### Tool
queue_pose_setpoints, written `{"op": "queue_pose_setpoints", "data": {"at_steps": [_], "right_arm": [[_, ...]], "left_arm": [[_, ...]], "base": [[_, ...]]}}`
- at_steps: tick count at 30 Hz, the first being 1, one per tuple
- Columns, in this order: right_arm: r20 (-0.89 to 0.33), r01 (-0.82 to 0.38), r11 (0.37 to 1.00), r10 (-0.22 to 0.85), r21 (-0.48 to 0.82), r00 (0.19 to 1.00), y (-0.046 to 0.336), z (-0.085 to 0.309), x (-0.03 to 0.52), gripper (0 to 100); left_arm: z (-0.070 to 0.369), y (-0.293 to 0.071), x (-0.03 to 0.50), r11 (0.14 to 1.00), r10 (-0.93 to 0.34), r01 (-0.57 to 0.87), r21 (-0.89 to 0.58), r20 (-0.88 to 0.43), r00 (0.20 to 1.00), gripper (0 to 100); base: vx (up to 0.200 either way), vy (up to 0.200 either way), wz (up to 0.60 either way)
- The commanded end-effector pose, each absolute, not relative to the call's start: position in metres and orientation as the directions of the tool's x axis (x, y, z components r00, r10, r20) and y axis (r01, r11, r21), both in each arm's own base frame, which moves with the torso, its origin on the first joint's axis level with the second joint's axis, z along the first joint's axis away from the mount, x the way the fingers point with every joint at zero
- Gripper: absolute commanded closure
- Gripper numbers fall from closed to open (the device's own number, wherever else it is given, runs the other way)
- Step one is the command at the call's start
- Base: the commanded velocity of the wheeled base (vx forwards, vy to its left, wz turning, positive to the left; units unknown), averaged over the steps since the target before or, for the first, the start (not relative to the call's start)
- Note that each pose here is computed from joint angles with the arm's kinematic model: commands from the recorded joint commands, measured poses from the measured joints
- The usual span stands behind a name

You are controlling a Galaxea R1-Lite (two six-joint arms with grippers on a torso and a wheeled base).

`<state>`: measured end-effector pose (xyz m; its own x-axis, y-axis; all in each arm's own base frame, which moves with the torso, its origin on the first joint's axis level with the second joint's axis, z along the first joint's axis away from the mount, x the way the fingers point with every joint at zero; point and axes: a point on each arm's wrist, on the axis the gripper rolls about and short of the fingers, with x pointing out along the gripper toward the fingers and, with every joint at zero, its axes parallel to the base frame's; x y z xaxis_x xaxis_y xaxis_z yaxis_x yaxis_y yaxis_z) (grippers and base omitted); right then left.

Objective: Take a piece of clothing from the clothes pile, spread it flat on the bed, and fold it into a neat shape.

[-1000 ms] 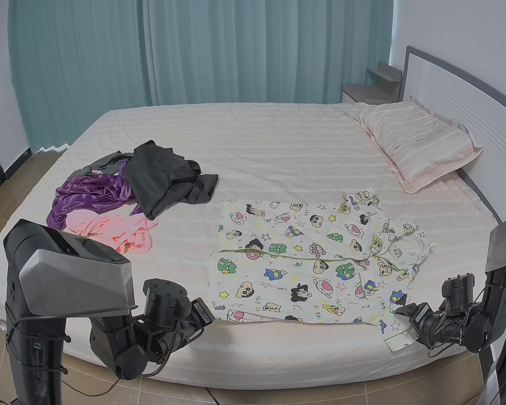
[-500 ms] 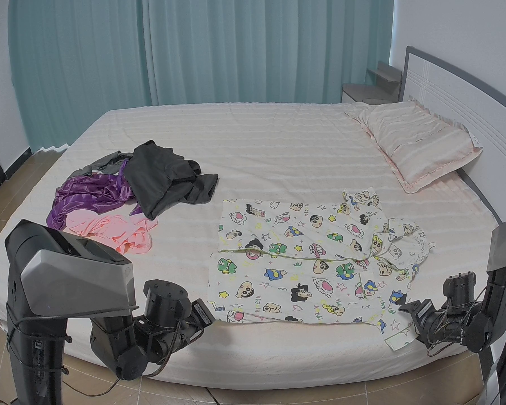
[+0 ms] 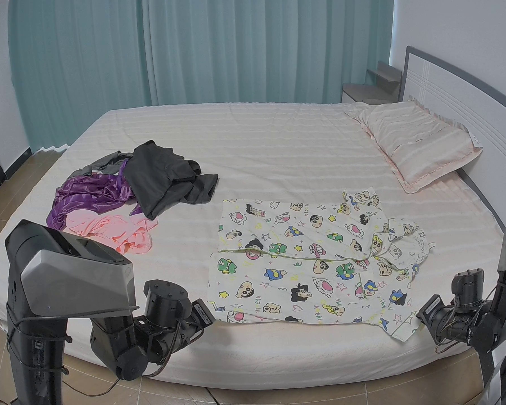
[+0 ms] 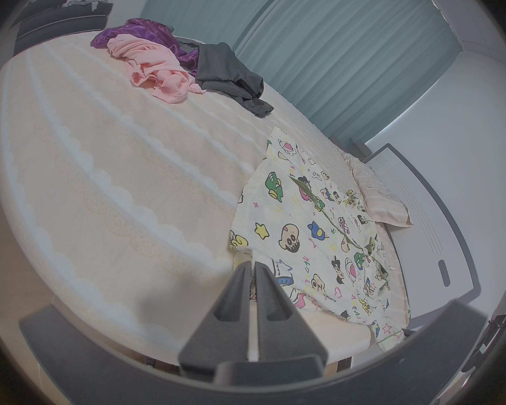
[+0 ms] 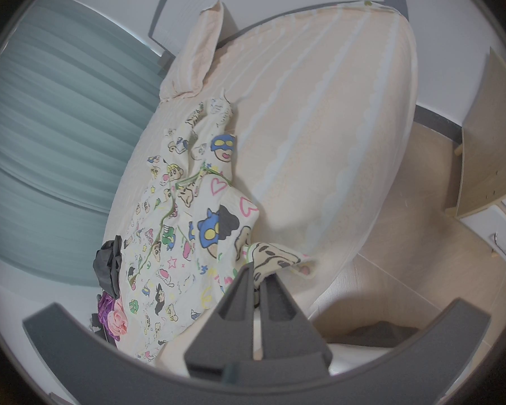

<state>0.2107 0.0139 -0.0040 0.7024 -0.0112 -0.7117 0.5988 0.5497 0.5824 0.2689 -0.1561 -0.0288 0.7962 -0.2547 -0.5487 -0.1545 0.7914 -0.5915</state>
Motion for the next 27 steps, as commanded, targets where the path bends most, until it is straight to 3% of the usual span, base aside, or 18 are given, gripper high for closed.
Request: {"op": "queue_pose_setpoints", "data": {"at_steps": [1,8,13,27], "right_arm": [[-0.642,0.543,0.592,-0.056,0.595,0.765,0.013,0.019,0.204,100],[-0.611,0.496,0.706,-0.114,0.505,0.783,0.010,0.032,0.191,100],[-0.693,0.506,0.760,-0.103,0.408,0.713,0.014,0.023,0.183,100],[-0.794,0.512,0.821,-0.127,0.252,0.595,0.020,0.012,0.170,100]], "left_arm": [[-0.029,-0.157,0.269,0.791,-0.257,-0.153,-0.592,-0.548,0.796,100],[-0.029,-0.156,0.267,0.793,-0.255,-0.154,-0.589,-0.552,0.794,100],[-0.030,-0.157,0.265,0.796,-0.258,-0.152,-0.586,-0.557,0.790,100],[-0.033,-0.158,0.246,0.822,-0.271,-0.142,-0.551,-0.599,0.753,100]], "base": [[0.000,0.000,0.00],[0.000,0.000,0.00],[0.000,0.000,0.00],[0.000,0.000,0.00]]}}
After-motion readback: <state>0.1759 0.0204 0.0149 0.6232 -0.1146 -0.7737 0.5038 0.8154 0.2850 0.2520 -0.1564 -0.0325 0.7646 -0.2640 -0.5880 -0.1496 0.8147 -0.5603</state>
